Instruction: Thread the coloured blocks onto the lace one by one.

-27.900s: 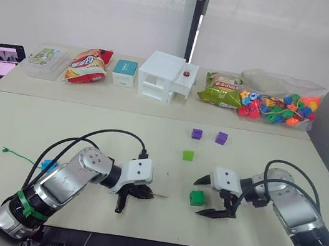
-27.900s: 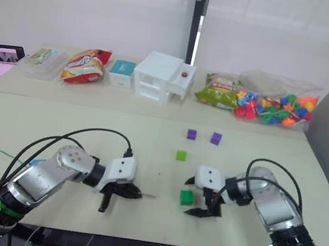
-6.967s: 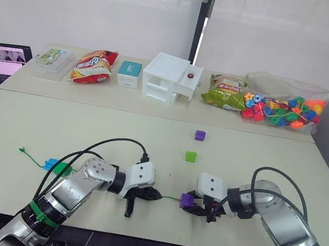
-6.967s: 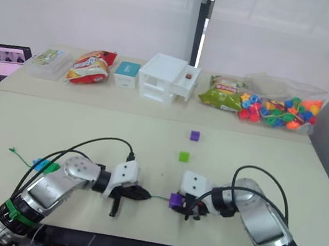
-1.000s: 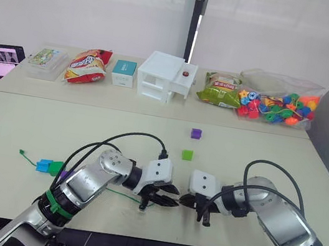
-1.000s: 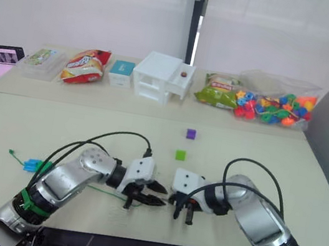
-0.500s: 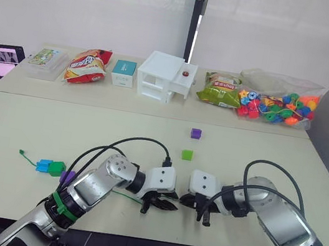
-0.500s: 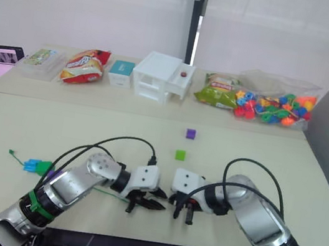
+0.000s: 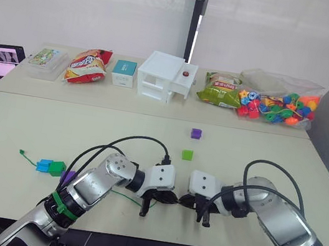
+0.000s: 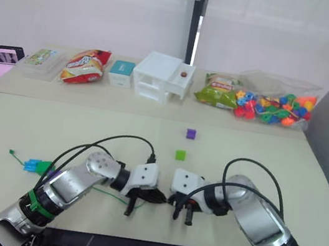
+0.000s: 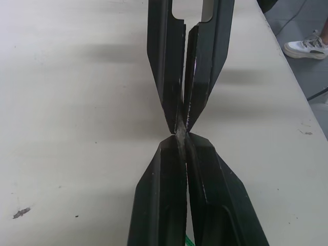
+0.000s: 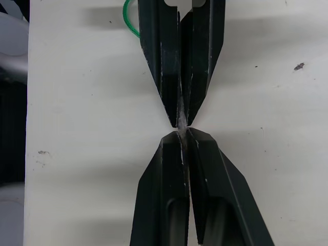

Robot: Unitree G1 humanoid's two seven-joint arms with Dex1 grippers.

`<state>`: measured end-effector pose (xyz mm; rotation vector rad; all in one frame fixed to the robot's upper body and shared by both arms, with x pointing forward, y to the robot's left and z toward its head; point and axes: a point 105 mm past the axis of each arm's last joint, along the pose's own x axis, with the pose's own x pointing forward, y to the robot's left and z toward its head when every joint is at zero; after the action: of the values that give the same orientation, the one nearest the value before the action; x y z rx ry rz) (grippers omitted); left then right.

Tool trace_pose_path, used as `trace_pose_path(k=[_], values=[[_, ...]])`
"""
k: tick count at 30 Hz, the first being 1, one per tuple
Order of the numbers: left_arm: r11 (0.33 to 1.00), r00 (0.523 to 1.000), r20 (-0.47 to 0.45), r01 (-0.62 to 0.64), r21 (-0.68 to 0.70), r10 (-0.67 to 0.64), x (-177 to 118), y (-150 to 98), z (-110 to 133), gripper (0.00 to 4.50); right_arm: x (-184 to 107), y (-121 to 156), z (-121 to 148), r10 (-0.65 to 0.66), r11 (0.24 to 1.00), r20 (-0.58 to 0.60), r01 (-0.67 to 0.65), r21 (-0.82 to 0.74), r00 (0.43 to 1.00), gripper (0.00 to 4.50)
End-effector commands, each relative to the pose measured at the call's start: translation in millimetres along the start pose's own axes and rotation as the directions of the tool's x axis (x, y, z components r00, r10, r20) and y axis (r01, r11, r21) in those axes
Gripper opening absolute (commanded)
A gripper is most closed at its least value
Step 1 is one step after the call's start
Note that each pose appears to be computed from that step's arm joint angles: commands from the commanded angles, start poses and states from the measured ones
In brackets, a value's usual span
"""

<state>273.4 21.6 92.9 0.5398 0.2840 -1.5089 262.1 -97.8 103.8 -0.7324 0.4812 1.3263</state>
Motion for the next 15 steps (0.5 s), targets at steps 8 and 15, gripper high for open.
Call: trace_pose_path(k=[8,15], values=[[1.000,1.000,-0.003,-0.001,0.004,0.001,-20,0,-4,0.00,-23,-8,1,-0.148,0.988,0.063,0.144,0.056,0.987,1.77],[0.999,0.999,-0.026,-0.035,-0.025,0.034,-40,-2,-13,0.00,-38,-28,3,-0.385,0.910,0.146,0.348,0.224,0.911,4.12]])
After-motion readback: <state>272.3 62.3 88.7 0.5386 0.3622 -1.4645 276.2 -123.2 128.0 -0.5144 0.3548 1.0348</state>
